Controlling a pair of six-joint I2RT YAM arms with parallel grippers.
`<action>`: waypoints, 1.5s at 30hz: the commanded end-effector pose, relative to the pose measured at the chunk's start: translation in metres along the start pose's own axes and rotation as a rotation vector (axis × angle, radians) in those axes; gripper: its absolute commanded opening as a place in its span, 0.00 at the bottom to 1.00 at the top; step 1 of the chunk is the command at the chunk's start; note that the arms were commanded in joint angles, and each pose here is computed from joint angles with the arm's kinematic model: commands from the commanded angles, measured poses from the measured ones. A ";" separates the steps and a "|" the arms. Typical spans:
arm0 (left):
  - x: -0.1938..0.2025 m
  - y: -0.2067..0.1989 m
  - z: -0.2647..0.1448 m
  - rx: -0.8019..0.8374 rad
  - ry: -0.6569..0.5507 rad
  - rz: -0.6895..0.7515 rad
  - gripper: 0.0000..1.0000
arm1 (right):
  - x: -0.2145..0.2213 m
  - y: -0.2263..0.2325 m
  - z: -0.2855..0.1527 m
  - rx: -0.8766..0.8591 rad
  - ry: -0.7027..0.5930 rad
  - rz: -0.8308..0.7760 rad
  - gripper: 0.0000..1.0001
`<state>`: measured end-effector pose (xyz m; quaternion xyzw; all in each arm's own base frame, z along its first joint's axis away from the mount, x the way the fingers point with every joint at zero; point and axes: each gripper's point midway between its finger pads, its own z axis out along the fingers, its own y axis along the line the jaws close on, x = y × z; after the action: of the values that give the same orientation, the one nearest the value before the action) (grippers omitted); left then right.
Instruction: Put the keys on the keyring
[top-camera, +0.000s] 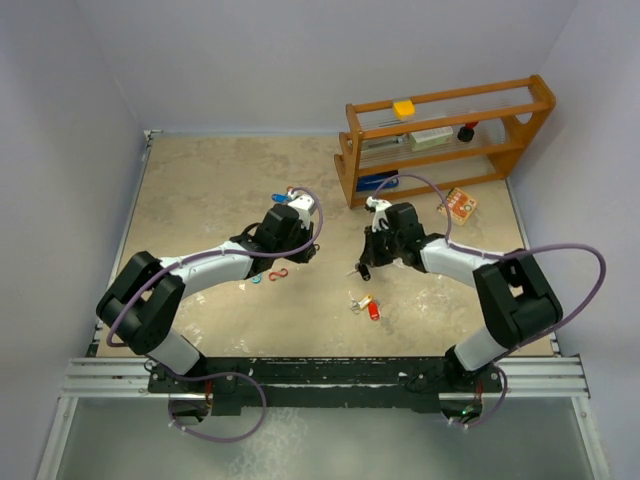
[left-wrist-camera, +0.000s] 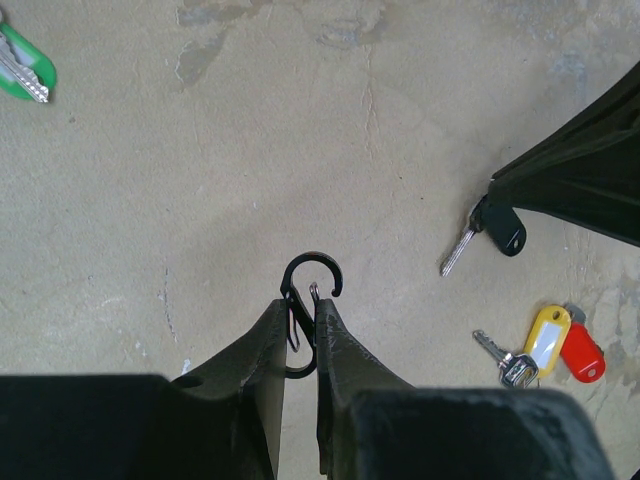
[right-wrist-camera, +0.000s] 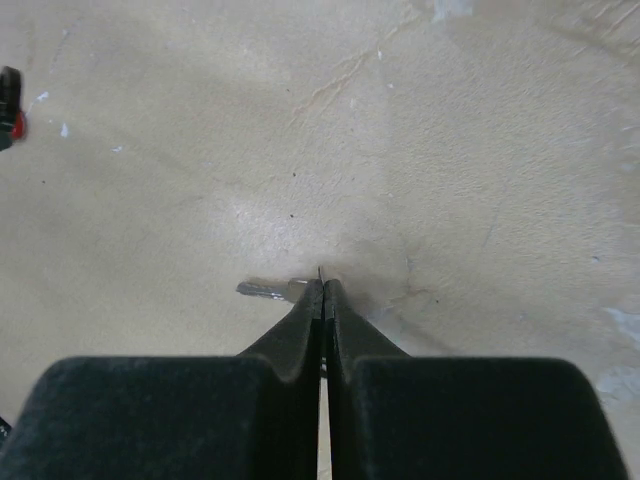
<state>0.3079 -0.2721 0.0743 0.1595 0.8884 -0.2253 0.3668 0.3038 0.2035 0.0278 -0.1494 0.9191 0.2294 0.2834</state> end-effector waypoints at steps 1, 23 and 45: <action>-0.018 -0.012 0.000 0.041 -0.055 0.008 0.00 | -0.036 0.005 -0.020 -0.001 -0.158 -0.122 0.00; -0.026 -0.053 0.009 0.147 -0.031 0.042 0.00 | -0.054 0.064 -0.046 -0.253 -0.287 -0.316 0.00; -0.023 -0.070 0.017 0.170 0.009 0.088 0.00 | -0.046 0.084 -0.042 -0.267 -0.283 -0.429 0.00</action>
<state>0.2972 -0.3295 0.0835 0.2150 0.8740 -0.2686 0.3432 0.2833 0.2554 0.0954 -0.3278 0.8035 0.3013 0.3953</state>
